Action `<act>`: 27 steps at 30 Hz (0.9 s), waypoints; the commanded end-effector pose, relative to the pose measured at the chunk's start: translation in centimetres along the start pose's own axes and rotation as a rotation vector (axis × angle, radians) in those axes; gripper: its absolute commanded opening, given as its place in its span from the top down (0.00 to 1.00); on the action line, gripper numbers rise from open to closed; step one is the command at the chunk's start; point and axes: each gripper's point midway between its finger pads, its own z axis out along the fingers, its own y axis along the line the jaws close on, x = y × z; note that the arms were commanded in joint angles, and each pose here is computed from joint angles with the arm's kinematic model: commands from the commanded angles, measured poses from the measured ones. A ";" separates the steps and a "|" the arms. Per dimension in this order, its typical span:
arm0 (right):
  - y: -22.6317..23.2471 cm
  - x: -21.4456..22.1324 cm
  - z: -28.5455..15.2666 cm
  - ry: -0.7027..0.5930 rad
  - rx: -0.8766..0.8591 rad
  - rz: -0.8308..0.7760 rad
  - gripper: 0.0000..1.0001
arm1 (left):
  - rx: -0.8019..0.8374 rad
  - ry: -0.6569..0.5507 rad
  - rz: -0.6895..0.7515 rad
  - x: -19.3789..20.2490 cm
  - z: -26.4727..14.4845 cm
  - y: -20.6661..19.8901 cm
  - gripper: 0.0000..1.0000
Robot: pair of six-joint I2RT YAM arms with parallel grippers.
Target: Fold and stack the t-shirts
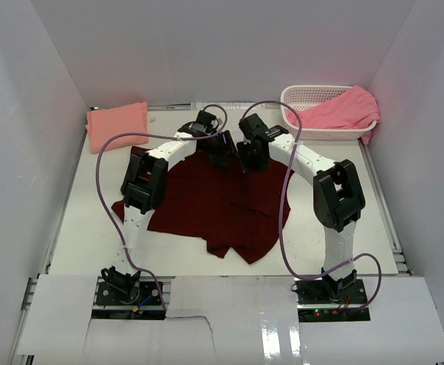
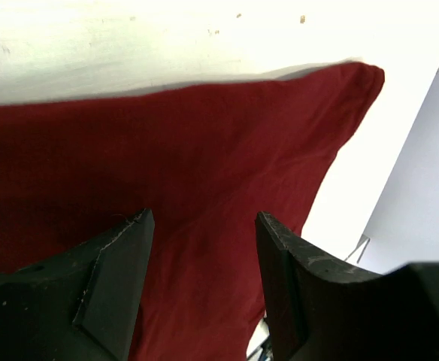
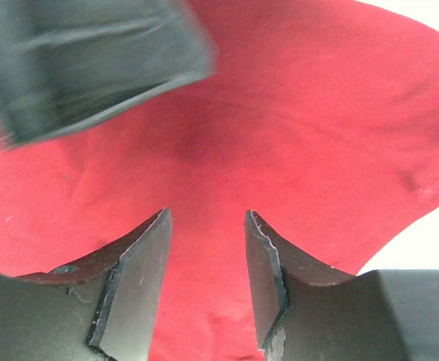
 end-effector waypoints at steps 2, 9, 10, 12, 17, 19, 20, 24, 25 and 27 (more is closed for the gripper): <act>-2.8 -2.0 0.2 -0.035 0.095 0.012 0.51 | 0.091 -0.048 0.034 -1.5 -5.4 -4.7 0.32; -5.3 -3.3 2.1 -0.027 0.153 0.029 0.51 | -0.108 -0.153 0.046 -3.1 -12.8 -0.4 0.30; -5.6 -3.7 2.1 -0.034 0.160 0.031 0.51 | -0.165 -0.171 0.044 -3.2 -13.8 1.3 0.30; -5.8 -3.2 2.7 -0.005 0.167 0.029 0.51 | -0.287 -0.204 0.018 -4.5 -15.8 6.2 0.30; -6.2 -2.9 2.9 0.019 0.164 0.049 0.51 | -0.484 -0.276 -0.041 -6.0 -20.8 15.0 0.30; -6.3 -2.8 3.2 0.026 0.160 0.062 0.51 | -0.560 -0.291 -0.022 -6.3 -21.5 17.1 0.30; -6.4 -2.7 3.3 0.034 0.159 0.067 0.50 | -0.582 -0.288 -0.019 -6.4 -21.3 18.0 0.30; -6.9 -2.6 3.6 0.061 0.165 0.088 0.51 | -0.609 -0.278 -0.031 -6.6 -20.7 19.9 0.30; -7.1 -2.5 3.7 0.068 0.168 0.091 0.51 | -0.611 -0.278 -0.034 -6.6 -20.5 20.2 0.30; -7.3 -2.3 3.9 0.077 0.166 0.100 0.51 | -0.616 -0.268 -0.043 -6.6 -19.8 20.8 0.30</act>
